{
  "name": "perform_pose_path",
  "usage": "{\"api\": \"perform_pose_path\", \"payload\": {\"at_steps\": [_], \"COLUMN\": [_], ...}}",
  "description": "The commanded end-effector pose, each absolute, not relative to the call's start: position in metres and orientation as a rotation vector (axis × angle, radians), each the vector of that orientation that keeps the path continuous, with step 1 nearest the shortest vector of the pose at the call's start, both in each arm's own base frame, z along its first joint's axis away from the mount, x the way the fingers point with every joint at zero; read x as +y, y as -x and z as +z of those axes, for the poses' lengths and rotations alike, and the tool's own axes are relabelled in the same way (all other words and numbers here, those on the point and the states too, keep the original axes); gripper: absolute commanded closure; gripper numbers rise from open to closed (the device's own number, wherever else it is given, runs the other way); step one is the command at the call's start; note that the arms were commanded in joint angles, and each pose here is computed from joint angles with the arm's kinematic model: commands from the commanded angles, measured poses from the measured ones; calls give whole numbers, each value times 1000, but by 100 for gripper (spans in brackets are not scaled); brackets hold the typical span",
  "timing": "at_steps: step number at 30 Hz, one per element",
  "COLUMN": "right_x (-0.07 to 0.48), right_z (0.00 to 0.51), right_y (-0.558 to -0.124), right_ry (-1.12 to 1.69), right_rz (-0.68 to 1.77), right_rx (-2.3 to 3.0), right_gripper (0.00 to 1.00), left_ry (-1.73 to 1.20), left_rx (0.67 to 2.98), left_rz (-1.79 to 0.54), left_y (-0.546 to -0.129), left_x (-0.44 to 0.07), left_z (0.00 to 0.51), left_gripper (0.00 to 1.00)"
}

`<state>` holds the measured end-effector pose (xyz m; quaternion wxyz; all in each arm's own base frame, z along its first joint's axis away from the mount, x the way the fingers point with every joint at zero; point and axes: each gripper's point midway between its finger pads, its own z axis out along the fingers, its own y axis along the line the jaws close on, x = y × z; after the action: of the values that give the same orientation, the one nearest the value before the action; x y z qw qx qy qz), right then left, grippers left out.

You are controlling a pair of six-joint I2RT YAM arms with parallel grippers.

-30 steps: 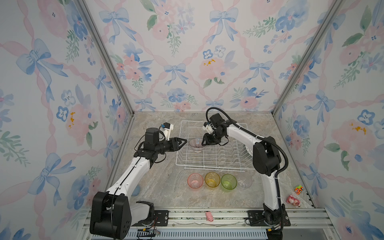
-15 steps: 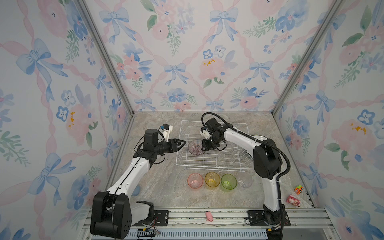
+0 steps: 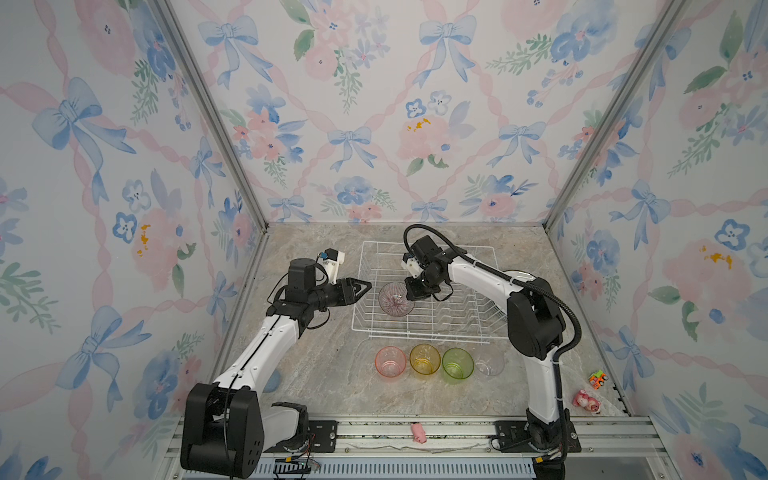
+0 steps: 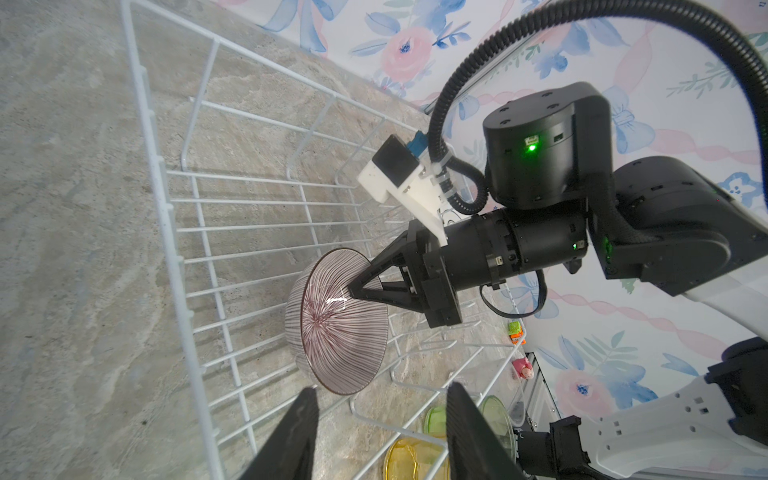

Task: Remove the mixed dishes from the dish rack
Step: 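Lift the striped bowl out of the rack with the right gripper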

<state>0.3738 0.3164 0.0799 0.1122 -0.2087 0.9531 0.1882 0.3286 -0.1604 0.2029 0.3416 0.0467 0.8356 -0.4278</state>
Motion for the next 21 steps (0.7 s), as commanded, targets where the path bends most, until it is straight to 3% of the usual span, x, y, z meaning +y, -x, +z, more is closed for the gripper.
{"api": "perform_pose_path", "payload": {"at_steps": [1, 11, 21], "right_x": [316, 306, 353], "right_z": [122, 212, 268], "right_y": [-385, -369, -263], "right_ry": [553, 588, 997], "right_rz": [606, 627, 661], "right_rx": [2670, 2450, 2293], "right_gripper": [100, 100, 100], "left_ry": [-148, -130, -122], "left_rx": [2155, 2122, 2039], "left_rz": [-1092, -967, -878], "left_y": [-327, -322, -302], "left_x": [-157, -138, -121], "left_z": [205, 229, 270], "left_gripper": [53, 53, 51]}}
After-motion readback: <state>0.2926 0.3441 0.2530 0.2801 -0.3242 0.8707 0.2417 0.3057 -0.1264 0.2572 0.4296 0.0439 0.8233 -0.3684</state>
